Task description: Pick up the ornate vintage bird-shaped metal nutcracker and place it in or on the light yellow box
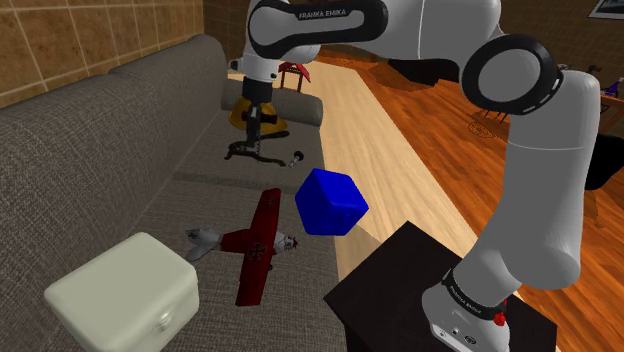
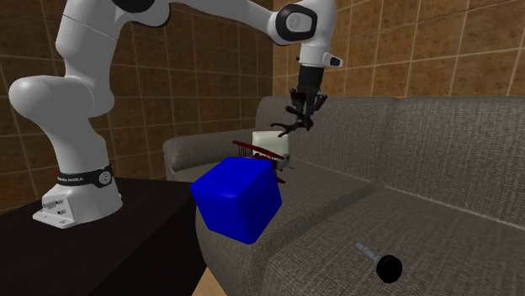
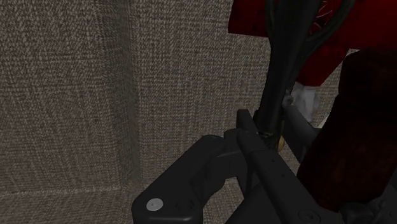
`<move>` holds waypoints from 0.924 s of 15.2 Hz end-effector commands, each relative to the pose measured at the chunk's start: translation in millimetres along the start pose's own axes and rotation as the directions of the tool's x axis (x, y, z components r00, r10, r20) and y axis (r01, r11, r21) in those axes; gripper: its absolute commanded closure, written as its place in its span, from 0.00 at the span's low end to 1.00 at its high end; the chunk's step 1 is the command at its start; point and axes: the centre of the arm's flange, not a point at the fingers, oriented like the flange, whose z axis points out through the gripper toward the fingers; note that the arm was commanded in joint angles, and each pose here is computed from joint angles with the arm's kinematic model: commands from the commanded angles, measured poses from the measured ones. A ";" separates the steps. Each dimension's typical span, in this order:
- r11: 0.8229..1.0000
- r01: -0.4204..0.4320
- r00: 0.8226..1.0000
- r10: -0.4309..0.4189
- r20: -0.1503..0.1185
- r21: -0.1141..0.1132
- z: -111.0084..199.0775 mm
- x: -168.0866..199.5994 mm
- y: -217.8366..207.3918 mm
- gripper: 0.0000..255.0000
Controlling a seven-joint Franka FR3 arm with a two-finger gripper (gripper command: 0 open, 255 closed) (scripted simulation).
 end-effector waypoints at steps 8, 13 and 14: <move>1.000 0.000 1.000 0.000 0.000 0.000 20.0 53.0 -98.0 1.00; 1.000 0.000 1.000 0.000 0.000 0.000 32.4 84.7 -154.6 1.00; 1.000 0.000 1.000 0.000 0.000 0.000 34.9 91.0 -165.9 1.00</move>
